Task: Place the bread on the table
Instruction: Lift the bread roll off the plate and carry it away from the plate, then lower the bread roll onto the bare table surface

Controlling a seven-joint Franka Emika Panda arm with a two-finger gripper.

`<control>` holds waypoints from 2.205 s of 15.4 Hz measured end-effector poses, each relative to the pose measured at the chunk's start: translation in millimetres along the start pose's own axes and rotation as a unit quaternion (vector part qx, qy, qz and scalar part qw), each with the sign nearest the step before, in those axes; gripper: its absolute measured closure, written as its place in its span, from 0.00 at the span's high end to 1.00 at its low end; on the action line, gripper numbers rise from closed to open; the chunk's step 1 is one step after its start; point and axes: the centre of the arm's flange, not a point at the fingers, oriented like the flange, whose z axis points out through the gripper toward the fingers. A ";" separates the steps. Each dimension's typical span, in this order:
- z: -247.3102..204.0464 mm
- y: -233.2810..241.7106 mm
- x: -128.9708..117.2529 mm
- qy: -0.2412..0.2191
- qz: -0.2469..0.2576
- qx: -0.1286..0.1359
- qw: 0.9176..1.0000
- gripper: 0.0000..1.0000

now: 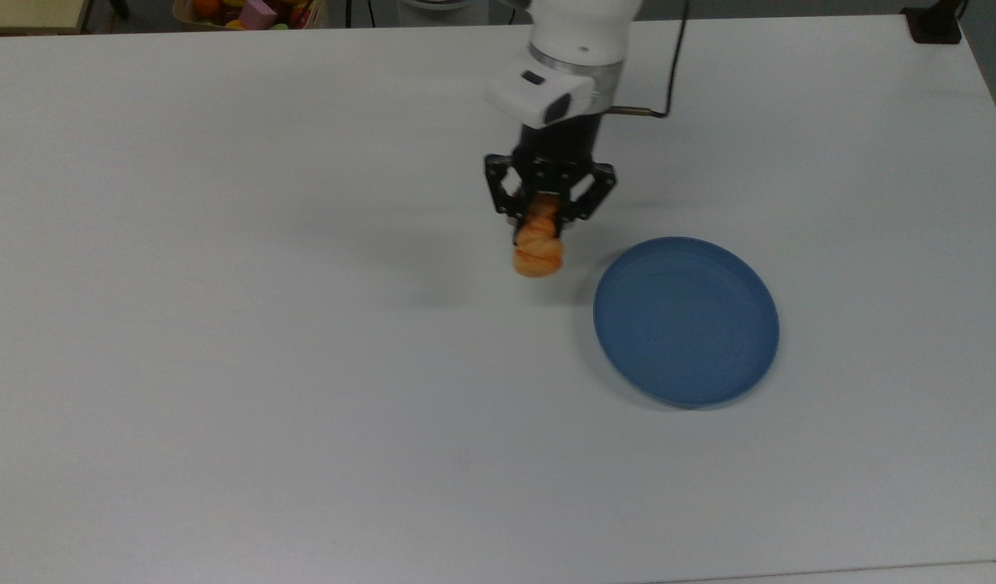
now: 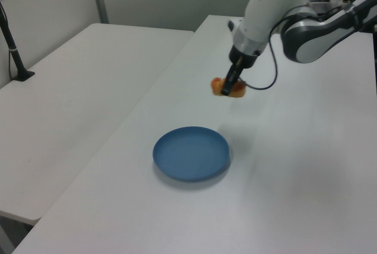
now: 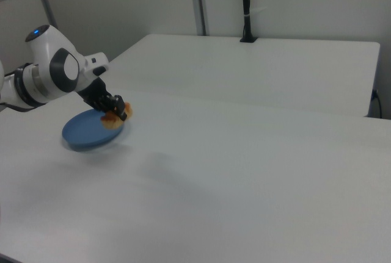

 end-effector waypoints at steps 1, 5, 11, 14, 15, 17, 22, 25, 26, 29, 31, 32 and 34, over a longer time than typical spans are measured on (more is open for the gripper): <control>-0.5 13.9 -7.9 -0.008 -0.002 -0.002 1.000 0.41; -7.2 65.8 -28.0 -0.067 -0.021 0.023 0.997 0.41; -34.1 155.0 -46.1 -0.144 -0.048 0.067 0.986 0.41; -26.8 173.4 -75.9 -0.168 -0.036 0.064 0.983 0.41; -21.0 174.2 -87.3 -0.177 -0.035 0.064 0.982 0.42; -9.7 172.6 -109.2 -0.178 -0.034 0.063 0.981 0.43; 13.9 163.4 -167.1 -0.154 -0.036 0.059 0.986 0.45; 21.3 156.8 -183.5 -0.162 -0.041 0.060 0.984 0.46; 22.9 154.4 -186.4 -0.165 -0.038 0.060 0.984 0.46; 26.8 139.5 -191.8 -0.175 -0.018 0.058 0.983 0.47; 28.2 130.0 -193.7 -0.179 -0.005 0.057 0.982 0.47; 29.4 123.5 -195.1 -0.182 -0.004 0.057 0.982 0.48; 34.8 110.0 -199.5 -0.191 -0.005 0.057 0.980 0.52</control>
